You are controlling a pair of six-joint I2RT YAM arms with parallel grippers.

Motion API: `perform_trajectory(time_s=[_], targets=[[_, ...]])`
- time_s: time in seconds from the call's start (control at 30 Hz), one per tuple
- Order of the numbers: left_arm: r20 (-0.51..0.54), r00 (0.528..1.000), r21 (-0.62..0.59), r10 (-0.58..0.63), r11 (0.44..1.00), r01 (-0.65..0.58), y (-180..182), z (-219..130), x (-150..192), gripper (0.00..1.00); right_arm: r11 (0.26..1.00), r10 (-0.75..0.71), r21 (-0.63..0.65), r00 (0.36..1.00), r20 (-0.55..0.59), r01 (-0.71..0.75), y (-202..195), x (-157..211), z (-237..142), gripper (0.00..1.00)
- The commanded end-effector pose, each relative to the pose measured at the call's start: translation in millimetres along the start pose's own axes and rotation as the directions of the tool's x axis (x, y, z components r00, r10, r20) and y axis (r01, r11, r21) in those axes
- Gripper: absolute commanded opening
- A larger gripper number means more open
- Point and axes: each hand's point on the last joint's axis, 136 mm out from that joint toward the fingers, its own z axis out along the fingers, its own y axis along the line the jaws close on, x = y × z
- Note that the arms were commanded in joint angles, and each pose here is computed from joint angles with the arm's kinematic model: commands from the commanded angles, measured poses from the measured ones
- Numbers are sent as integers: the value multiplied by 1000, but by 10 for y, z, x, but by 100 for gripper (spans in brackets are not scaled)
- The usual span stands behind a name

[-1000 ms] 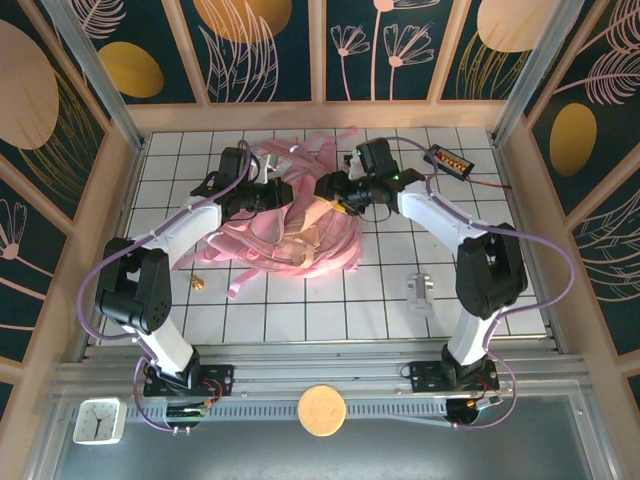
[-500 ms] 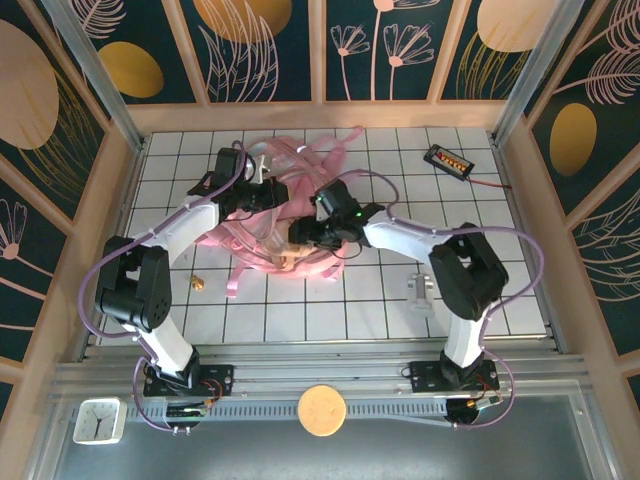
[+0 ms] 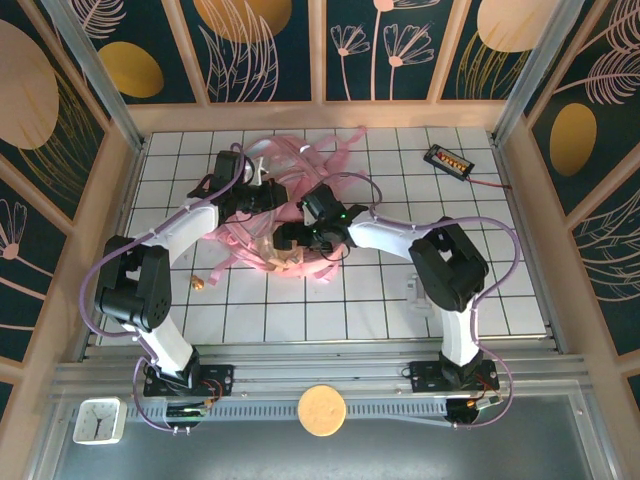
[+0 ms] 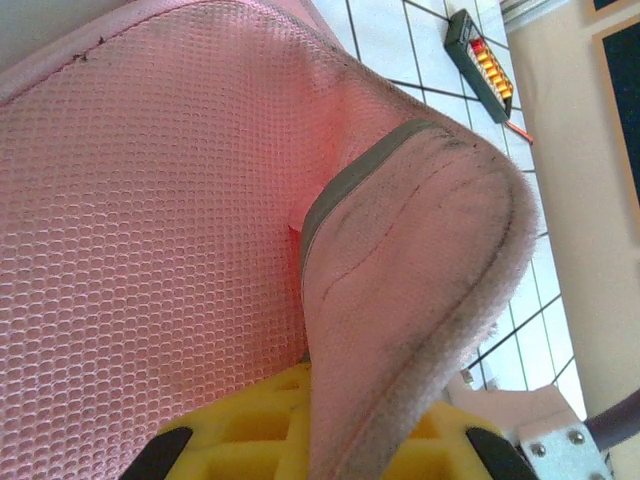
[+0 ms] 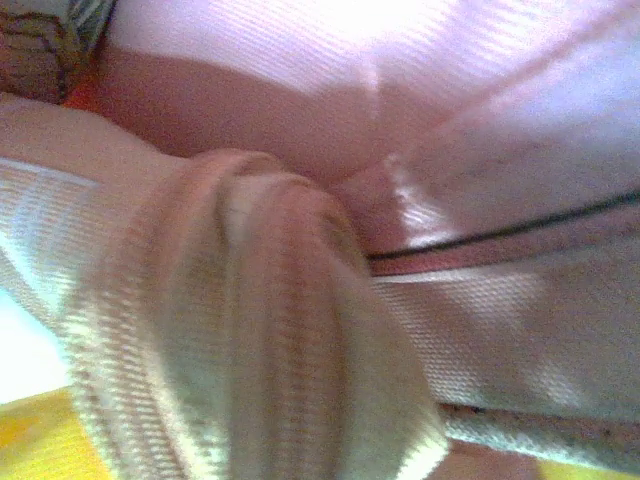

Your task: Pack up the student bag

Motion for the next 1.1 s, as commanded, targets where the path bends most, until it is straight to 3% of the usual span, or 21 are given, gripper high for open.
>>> perform_trajectory(time_s=[0.0, 0.1, 0.33, 0.57, 0.87, 1.07], targets=[[-27, 999, 106, -23, 994, 25, -239, -26, 64, 0, 998, -58, -30, 995, 77, 60, 153, -183, 68, 66], [-20, 999, 115, -30, 993, 32, -255, -47, 57, 0, 995, -71, -60, 990, 122, 79, 247, -241, -61, 41], [3, 999, 100, -33, 994, 33, -220, -122, 3, 0, 989, -19, -139, 979, 202, 48, 283, -291, -620, 18], [33, 999, 108, -41, 993, 37, -271, -195, -75, 0, 986, 66, -164, 939, 338, -10, 121, -422, -1158, 13], [-16, 1000, 180, -17, 984, 20, -510, -243, -26, 0, 984, 176, -113, 889, 422, -141, 37, -997, -1084, 13], [-64, 998, 217, 14, 976, 0, -715, -202, 136, 0, 881, 466, -329, 741, 484, -339, -85, -1286, -1058, 14]])
